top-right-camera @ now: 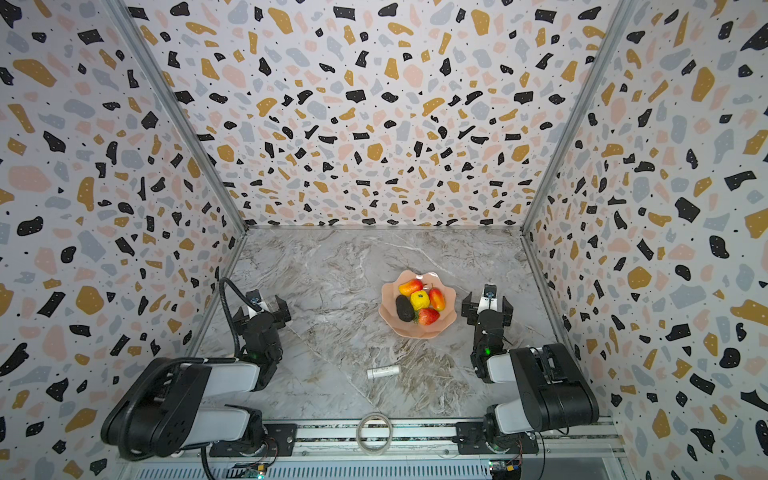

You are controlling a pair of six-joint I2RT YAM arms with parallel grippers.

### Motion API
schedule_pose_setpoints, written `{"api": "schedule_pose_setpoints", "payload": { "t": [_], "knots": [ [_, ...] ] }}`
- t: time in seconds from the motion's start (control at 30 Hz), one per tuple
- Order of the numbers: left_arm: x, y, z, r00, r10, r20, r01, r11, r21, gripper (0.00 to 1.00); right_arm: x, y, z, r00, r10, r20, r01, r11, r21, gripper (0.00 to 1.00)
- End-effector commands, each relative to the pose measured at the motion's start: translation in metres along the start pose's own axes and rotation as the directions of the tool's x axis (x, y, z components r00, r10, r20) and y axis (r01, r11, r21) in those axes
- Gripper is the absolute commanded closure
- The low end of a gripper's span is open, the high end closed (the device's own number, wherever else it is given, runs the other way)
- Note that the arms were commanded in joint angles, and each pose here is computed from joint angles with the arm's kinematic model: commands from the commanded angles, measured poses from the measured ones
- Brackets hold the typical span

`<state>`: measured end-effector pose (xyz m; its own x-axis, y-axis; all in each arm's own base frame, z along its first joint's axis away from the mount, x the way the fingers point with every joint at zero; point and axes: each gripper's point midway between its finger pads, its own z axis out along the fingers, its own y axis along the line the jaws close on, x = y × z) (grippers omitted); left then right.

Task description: Place and organize the fake fruits in the fruit bowl

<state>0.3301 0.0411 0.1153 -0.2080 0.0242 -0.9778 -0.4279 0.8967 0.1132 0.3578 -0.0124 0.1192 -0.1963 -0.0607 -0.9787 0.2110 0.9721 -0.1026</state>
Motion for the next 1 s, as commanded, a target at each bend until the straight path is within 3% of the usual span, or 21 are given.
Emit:
{"api": "schedule_pose_setpoints", "payload": {
  "t": [0.0,0.1,0.2,0.27,0.97],
  "knots": [
    [-0.024,-0.001,-0.003,0.991,-0.069,0.113,0.066,0.997,0.035,0.0,-0.013,0.01,0.011,0.999,0.032,0.022,-0.03,0.997,-0.074,0.01],
    [-0.023,-0.003,0.001,0.993,-0.064,0.095,0.06,0.997,0.051,0.0,-0.011,0.018,0.01,1.0,0.014,0.021,-0.011,0.993,-0.118,0.01],
    [-0.022,-0.004,0.002,0.994,-0.066,0.09,0.061,0.997,0.057,0.01,-0.014,0.013,0.0,0.994,0.029,0.107,-0.017,0.994,-0.11,0.01],
    [-0.023,-0.003,0.002,0.994,-0.067,0.091,0.062,0.996,0.057,0.01,-0.006,0.015,0.003,0.999,0.022,0.049,-0.016,0.993,-0.116,0.01],
    [-0.023,-0.003,0.002,0.993,-0.068,0.092,0.063,0.997,0.054,0.0,-0.008,0.015,0.001,0.998,0.021,0.061,-0.014,0.993,-0.113,0.01]
  ]
}}
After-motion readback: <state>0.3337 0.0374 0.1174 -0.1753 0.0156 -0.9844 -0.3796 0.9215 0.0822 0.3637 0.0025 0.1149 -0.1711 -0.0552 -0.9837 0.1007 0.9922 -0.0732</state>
